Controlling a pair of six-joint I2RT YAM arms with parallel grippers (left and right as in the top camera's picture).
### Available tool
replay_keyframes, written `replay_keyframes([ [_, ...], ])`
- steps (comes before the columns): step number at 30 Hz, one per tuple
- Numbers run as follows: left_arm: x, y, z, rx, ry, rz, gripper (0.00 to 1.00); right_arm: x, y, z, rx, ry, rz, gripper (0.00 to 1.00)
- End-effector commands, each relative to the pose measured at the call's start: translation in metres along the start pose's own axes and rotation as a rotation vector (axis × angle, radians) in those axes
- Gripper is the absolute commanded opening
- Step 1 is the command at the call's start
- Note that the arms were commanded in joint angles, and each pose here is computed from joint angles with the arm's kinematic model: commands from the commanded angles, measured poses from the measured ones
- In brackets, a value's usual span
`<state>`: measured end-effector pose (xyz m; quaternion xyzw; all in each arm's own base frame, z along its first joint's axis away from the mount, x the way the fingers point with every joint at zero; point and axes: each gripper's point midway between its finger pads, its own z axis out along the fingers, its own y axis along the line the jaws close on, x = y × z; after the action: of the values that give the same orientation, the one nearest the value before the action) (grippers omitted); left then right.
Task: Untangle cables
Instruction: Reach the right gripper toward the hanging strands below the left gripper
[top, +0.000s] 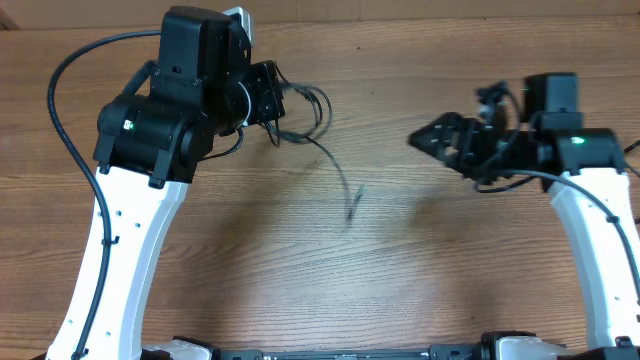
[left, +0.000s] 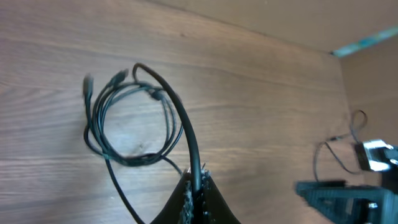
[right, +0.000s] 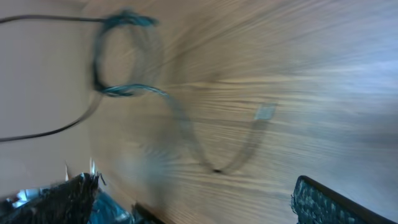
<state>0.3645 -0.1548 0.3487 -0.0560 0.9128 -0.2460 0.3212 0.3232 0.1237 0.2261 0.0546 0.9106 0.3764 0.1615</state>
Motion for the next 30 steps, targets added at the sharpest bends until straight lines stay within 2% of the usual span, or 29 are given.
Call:
replay_keyframes([
  [1, 0.002, -0.019, -0.009, 0.094, 0.017, 0.014, 0.04, 0.004, 0.030, 0.007, -0.074, 0.007, -0.100, 1.00],
  [5, 0.004, -0.029, -0.010, 0.151, 0.034, 0.019, 0.04, 0.005, 0.041, 0.019, -0.096, 0.019, -0.134, 0.98],
  [10, 0.002, -0.045, -0.013, 0.235, 0.036, 0.032, 0.04, 0.011, 0.030, 0.035, -0.069, 0.069, 0.031, 0.97],
  [13, -0.002, -0.057, -0.016, 0.295, 0.029, 0.035, 0.04, 0.019, 0.021, 0.048, -0.053, 0.116, 0.062, 0.96],
  [16, -0.005, -0.058, -0.017, 0.298, 0.022, -0.016, 0.04, 0.035, 0.028, 0.057, -0.086, 0.195, 0.070, 0.96],
  [19, -0.005, -0.058, -0.017, 0.298, 0.028, -0.066, 0.04, 0.040, 0.039, 0.064, -0.102, 0.206, 0.025, 0.96],
  [22, -0.005, -0.059, -0.017, 0.301, 0.037, -0.114, 0.04, 0.032, 0.036, 0.073, -0.042, 0.153, -0.002, 0.86],
  [24, -0.005, -0.059, -0.017, 0.301, 0.040, -0.137, 0.04, 0.024, 0.021, 0.078, 0.072, 0.092, 0.070, 0.81],
  [27, -0.005, -0.059, -0.017, 0.301, 0.041, -0.142, 0.04, 0.015, 0.002, 0.080, 0.180, 0.031, 0.127, 0.68],
  [30, -0.005, -0.059, -0.017, 0.302, 0.041, -0.142, 0.04, 0.014, -0.006, 0.083, 0.214, 0.024, 0.130, 0.66],
])
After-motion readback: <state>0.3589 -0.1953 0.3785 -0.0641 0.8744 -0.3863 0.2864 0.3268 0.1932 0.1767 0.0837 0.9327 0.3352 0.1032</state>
